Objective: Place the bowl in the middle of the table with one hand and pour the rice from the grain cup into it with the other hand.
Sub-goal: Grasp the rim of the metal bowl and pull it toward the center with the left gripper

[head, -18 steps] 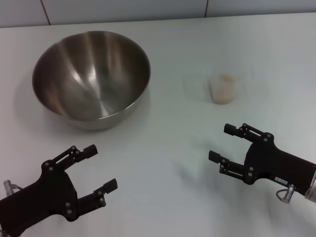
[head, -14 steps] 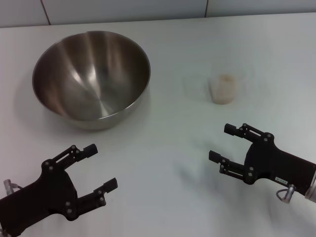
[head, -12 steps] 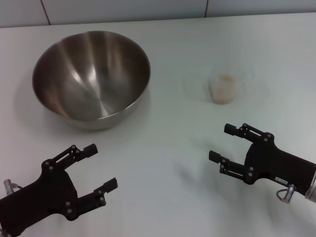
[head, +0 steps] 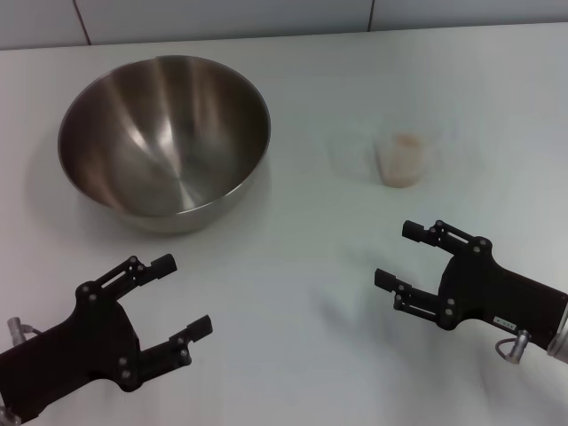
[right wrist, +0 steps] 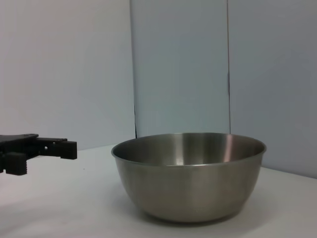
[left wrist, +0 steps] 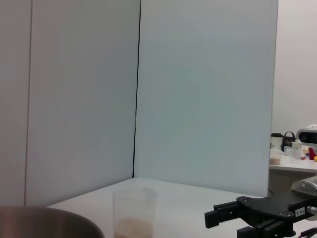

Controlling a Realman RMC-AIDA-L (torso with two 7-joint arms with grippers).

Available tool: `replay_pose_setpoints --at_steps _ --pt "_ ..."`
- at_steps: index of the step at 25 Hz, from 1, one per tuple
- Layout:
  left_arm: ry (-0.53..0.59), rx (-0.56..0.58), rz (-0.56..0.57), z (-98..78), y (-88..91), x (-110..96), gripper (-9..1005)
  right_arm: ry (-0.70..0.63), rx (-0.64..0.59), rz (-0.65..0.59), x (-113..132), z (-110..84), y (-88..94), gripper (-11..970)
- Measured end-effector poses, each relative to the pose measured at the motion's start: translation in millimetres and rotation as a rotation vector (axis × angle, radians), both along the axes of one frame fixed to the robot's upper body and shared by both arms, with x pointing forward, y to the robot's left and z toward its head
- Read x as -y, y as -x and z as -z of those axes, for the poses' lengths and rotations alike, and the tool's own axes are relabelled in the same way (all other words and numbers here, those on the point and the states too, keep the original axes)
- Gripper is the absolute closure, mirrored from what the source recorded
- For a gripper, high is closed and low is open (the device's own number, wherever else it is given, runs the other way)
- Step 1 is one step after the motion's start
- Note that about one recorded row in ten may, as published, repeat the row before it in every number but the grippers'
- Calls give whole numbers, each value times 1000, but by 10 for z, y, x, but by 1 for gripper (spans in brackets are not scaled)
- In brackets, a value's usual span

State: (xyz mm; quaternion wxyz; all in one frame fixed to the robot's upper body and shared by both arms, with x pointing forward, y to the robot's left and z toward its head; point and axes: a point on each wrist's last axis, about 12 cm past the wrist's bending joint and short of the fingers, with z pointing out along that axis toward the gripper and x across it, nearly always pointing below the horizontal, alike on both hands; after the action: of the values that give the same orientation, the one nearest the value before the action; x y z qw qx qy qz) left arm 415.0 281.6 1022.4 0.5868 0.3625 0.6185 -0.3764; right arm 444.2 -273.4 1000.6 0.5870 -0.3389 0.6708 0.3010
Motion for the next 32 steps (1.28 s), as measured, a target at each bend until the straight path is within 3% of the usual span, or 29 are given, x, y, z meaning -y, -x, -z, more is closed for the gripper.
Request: replay_pose_setpoints --at_steps 22,32 --pt "32 24 -54 -66 -112 -34 181 2 9 -3 -5 -18 -37 198" --pt "51 30 -79 -131 -255 -44 181 5 10 -4 -10 -20 -54 197"
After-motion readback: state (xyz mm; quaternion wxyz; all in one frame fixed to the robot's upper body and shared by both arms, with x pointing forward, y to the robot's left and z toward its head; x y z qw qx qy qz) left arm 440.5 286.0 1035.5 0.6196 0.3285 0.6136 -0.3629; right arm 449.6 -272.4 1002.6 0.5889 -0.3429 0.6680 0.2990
